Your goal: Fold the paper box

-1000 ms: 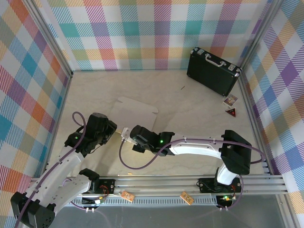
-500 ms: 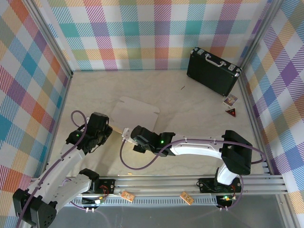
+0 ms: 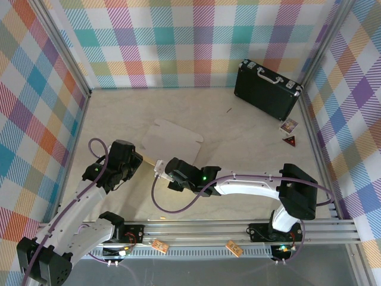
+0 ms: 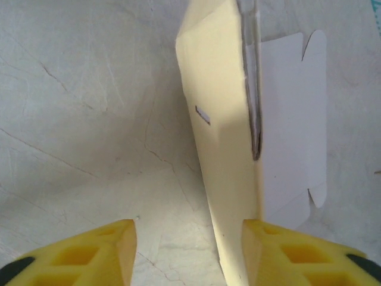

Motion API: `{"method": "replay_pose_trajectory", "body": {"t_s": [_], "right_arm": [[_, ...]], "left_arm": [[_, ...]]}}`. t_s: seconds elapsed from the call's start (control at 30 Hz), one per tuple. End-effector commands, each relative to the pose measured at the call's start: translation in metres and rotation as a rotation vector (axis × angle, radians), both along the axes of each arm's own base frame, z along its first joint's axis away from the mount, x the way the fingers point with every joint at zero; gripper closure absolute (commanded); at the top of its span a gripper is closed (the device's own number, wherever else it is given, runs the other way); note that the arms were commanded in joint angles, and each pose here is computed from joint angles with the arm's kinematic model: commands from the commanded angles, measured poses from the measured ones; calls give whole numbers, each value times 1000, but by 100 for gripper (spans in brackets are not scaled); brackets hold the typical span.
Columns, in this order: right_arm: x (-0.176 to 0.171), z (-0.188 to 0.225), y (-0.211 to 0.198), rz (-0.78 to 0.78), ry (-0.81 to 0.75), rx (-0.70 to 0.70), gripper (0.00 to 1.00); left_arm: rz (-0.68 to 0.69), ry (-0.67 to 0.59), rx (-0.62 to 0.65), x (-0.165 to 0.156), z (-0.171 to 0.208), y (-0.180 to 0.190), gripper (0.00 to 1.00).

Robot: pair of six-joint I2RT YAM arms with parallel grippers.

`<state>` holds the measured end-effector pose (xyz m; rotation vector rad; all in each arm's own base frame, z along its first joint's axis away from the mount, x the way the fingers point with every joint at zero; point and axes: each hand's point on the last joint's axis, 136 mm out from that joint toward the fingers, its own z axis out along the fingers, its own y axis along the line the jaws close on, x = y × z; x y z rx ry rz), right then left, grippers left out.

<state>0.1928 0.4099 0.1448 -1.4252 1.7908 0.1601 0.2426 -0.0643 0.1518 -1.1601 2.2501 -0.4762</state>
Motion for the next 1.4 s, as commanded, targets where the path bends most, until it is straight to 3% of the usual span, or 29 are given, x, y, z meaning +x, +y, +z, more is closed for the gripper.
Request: {"method": "replay_pose_trajectory", "body": {"t_s": [0.0,0.3,0.6,0.73,0.93,0.97,1.0,1.2,1.37], "right_arm": [[-8,1,0,33,14,9,100],[-9,-1,-2,35,15,0,100],[-10,-1,-1,42,18,3,100],[-11,-2,-1,44,23,4,100],[-11,-2,-2,43,22,9,100],[-11,-2,-2,43,22,9,100],[-11,-2,-2,44,21,9,100],[-12,1,2,63,18,23,100],[-12,10,18,92,17,50,77]], "left_arm": [[-15,-40,-24,3,10,-3,44],[-35,-121,-80,6,26,-9,43],[-13,-25,-18,12,1,-5,47],[4,-6,-6,16,-5,-3,65],[30,14,0,15,-14,4,81],[28,21,-6,15,-16,4,86],[21,25,-13,15,-18,3,99],[-26,27,-62,15,-21,-8,100],[-31,33,-83,11,-20,-11,100]]}}
